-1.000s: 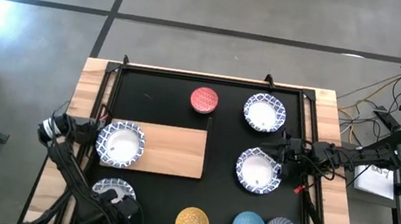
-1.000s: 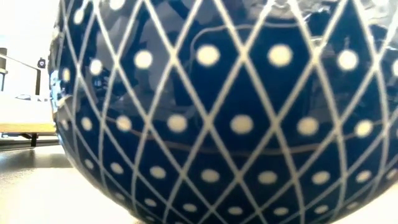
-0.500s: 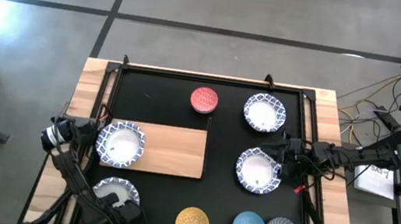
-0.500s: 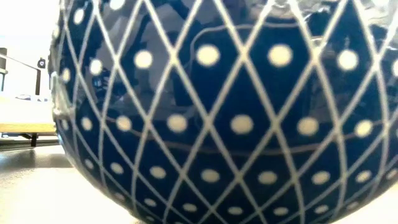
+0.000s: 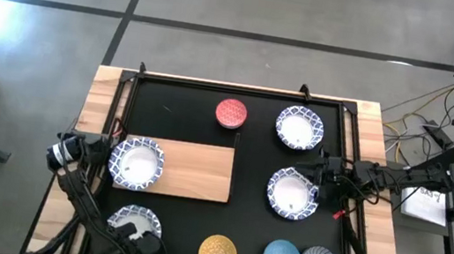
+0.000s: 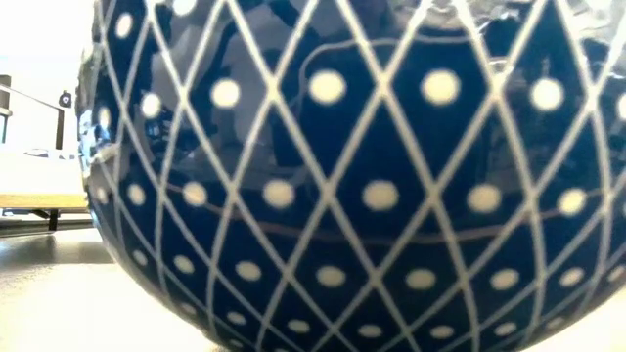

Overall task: Place and stack bowls onto a shelf
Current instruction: Stack the blue patterned bowl on top of the blue patterned bowl on the shelf

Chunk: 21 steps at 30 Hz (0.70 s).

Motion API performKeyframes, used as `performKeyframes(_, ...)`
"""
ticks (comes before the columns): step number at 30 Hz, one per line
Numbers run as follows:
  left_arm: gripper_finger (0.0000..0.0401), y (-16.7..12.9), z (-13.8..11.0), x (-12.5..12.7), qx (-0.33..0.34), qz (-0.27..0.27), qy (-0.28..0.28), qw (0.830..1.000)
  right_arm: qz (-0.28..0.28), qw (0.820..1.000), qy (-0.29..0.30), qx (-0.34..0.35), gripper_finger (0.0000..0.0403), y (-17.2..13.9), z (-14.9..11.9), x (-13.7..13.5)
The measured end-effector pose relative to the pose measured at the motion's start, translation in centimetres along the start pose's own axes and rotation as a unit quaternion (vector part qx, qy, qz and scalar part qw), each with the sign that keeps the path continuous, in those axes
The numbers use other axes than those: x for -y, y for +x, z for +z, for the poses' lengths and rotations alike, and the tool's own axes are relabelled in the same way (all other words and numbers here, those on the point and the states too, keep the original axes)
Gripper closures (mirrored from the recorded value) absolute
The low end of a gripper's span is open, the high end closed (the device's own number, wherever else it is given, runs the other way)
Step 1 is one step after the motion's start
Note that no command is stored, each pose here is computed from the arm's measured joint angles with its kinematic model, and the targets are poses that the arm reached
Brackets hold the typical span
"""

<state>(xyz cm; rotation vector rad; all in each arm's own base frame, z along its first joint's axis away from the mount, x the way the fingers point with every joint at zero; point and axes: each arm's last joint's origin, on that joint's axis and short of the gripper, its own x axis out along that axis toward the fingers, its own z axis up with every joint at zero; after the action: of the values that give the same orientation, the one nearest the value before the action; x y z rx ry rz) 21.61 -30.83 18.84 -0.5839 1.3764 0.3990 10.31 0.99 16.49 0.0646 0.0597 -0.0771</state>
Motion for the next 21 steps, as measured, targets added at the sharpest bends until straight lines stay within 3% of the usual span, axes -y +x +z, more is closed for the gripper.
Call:
performKeyframes(6, 0.0321, -0.06, 0.12, 0.07, 0.001, -0.001, 0.009, 1.0, 0.0, 1.0, 0.0, 0.0, 0.0339, 0.0, -0.01, 0.0)
performKeyframes(16, 0.0263, -0.13, 0.09, 0.2, -0.003, -0.006, 0.021, 1.0, 0.0, 1.0, 0.0, 0.0, 0.0339, 0.0, -0.01, 0.0)
performKeyframes(21, 0.0256, -0.08, 0.31, 0.12, -0.001, -0.002, 0.017, 1.0, 0.0, 1.0, 0.0, 0.0, 0.0339, 0.0, 0.0, 0.0)
